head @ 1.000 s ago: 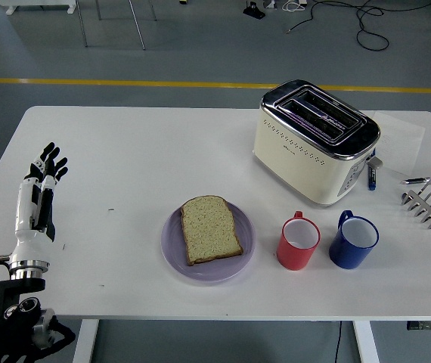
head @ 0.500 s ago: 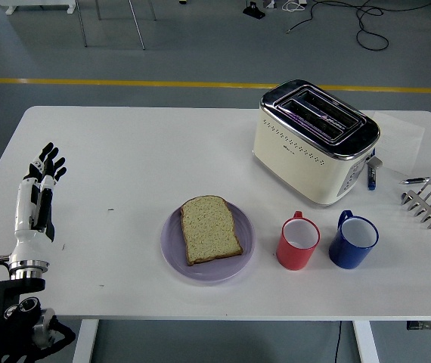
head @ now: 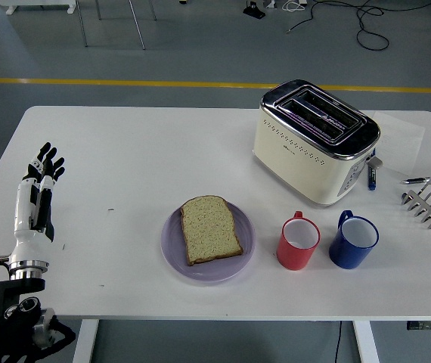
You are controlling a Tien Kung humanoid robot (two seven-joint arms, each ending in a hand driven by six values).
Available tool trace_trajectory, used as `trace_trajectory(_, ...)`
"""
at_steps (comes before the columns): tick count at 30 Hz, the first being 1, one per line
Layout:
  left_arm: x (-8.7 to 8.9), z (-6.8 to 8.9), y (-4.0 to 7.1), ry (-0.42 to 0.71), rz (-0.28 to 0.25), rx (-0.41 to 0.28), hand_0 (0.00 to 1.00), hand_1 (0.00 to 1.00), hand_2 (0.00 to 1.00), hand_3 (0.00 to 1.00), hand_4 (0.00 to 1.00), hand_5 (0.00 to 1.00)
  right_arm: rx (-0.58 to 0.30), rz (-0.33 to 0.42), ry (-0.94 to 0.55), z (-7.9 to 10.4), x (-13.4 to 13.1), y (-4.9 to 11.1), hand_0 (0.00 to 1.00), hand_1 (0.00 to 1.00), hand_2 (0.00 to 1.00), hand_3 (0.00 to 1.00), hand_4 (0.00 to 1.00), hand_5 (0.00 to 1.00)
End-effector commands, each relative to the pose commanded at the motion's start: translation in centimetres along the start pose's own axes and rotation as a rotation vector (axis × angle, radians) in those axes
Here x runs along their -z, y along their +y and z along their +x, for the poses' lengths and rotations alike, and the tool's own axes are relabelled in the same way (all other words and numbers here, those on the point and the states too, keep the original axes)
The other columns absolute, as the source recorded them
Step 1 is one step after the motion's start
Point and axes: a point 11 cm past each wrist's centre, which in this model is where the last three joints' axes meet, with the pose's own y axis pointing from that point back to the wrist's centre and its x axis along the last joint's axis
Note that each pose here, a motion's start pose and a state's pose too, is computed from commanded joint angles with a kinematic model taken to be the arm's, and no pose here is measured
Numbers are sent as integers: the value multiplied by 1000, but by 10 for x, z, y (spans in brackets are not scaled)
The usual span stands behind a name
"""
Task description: Push plate across desktop,pick up the break from the machine,place the break in the plate
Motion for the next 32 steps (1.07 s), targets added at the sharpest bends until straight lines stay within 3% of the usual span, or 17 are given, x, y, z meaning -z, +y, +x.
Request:
trace_trajectory(15,-2,1,-2,2,-12,-11,860,904,972,962,541,914,3,6,-3,0,5,-3,839,800,819,823,521,526)
trace_trajectory(32,5,-4,6,-8,11,16,889,927,989,970,543,915,-17,-39,-9,7,-3,4,840,801,822,830,522,529)
